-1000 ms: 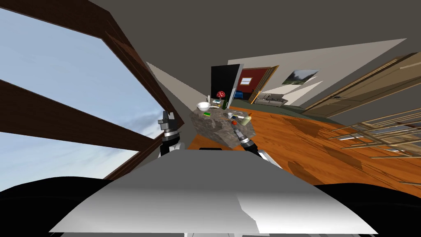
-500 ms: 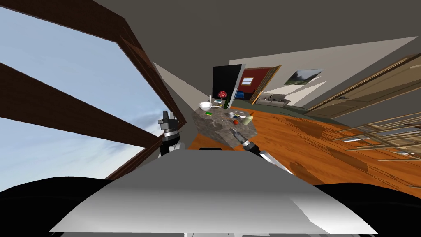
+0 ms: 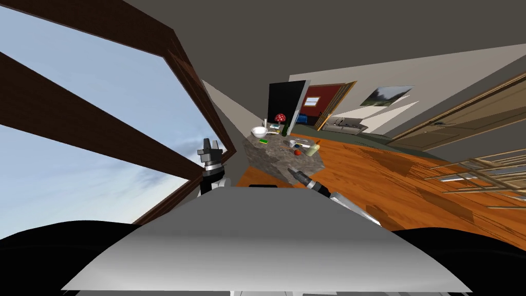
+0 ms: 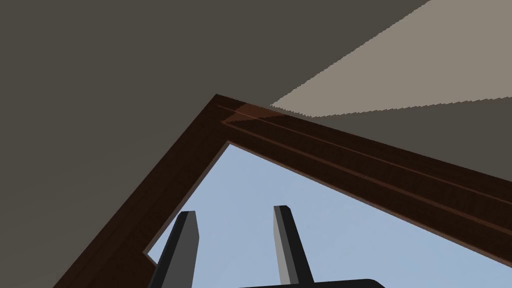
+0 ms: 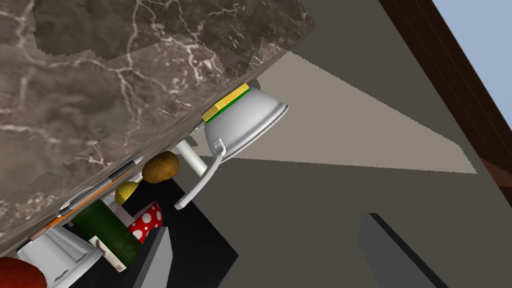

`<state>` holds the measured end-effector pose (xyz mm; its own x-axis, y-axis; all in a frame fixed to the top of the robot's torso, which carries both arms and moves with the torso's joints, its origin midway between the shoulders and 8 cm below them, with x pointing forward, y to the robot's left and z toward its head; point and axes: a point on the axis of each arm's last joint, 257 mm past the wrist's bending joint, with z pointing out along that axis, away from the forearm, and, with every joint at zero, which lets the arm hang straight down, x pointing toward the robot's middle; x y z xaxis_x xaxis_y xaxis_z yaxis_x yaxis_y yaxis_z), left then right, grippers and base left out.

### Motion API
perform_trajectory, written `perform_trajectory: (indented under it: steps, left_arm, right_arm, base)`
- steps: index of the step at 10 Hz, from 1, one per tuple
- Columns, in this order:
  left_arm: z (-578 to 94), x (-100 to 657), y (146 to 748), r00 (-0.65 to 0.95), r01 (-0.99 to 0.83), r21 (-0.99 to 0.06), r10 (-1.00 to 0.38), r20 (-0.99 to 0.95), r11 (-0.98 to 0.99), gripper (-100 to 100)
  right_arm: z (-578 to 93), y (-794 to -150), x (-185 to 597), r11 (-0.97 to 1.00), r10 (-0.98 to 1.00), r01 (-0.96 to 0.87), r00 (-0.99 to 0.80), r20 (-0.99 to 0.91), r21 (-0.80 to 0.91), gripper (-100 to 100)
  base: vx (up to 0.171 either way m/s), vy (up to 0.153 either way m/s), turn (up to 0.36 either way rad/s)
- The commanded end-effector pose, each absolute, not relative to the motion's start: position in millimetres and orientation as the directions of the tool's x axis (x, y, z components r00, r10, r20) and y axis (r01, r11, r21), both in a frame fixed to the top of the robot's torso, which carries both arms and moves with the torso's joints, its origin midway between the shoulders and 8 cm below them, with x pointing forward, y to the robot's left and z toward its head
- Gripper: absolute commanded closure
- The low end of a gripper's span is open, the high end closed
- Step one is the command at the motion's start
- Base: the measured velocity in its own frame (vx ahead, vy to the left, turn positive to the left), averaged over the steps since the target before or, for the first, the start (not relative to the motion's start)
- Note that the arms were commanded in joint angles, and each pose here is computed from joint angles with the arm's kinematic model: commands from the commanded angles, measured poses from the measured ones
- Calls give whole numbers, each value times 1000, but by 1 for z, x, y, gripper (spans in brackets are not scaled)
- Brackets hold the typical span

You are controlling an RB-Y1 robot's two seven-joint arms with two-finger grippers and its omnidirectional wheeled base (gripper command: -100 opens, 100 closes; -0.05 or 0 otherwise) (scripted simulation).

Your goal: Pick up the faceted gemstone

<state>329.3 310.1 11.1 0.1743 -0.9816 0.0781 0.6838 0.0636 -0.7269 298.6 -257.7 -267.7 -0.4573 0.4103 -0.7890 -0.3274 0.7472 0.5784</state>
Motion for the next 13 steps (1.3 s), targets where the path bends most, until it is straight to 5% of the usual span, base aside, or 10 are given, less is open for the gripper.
perform_trajectory:
  steps: [1,13]
  left_arm:
    - [11,329,310,174,684,-727,-982,78,64,0]
    - [11,329,310,174,684,-727,-982,78,64,0]
  right_arm:
    - [-278,-264,293,768,354,-333,-489,-797,546,-100]
    - [-361,-360,212,875,-91,-395,-701,-707,279,-100]
  base:
    - [-18,51,58]
    - [0,40,65]
